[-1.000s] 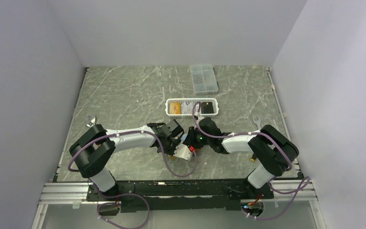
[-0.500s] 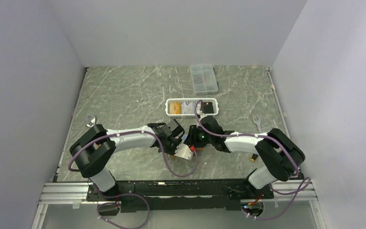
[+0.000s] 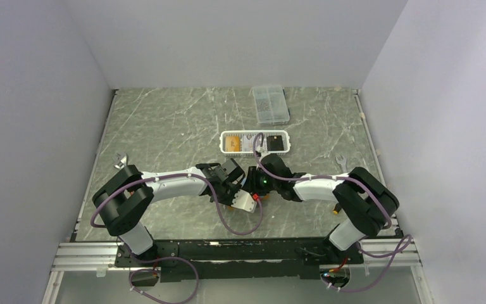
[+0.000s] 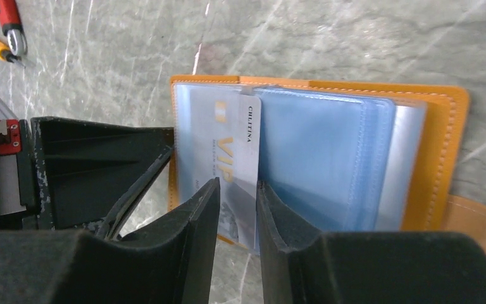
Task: Put the credit cards into the card holder
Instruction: Insert the credit card into the card holder.
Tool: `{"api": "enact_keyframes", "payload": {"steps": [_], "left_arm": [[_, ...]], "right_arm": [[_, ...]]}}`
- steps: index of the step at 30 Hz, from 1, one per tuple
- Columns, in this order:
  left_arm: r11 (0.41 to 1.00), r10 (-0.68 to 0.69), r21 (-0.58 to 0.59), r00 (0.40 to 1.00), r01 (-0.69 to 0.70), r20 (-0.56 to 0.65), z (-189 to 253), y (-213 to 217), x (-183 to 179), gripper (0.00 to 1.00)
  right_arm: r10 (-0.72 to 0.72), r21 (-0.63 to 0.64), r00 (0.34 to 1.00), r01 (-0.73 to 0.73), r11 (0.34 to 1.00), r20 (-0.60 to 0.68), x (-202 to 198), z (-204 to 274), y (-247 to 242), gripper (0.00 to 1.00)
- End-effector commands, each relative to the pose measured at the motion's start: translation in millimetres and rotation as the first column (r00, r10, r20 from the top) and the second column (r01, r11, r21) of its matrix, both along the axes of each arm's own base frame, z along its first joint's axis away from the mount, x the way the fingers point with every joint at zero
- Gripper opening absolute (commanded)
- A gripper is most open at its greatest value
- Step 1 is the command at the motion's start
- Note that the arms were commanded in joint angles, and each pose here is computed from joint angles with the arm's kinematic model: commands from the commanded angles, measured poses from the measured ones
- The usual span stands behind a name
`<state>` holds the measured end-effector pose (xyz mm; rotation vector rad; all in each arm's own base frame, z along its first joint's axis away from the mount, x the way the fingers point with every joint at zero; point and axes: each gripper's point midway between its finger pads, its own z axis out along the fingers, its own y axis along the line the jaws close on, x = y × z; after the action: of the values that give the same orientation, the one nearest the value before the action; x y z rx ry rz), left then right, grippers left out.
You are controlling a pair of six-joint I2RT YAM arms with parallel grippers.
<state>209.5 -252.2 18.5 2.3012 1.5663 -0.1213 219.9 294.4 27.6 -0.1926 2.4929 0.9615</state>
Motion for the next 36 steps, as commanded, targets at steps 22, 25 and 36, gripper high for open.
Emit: {"api": "enact_keyframes", "payload": {"steps": [22, 25, 36], "left_arm": [[1.000, 0.000, -0.028, 1.000, -0.001, -0.024, 1.7, -6.4, 0.4, 0.17], [0.999, 0.020, -0.041, 0.999, -0.022, -0.040, 10.8, -7.0, 0.7, 0.29], [0.990, 0.091, -0.093, 0.987, -0.104, -0.134, 42.9, -6.2, 2.7, 0.64]], "right_arm": [[0.020, -0.026, 1.000, -0.019, 0.999, 0.016, -16.3, 16.2, -6.1, 0.41], [0.005, -0.026, 1.000, -0.005, 1.000, 0.029, -11.2, 23.3, -12.7, 0.43], [-0.046, -0.069, 0.992, 0.054, 0.996, 0.115, 27.6, 63.7, -33.8, 0.47]]}}
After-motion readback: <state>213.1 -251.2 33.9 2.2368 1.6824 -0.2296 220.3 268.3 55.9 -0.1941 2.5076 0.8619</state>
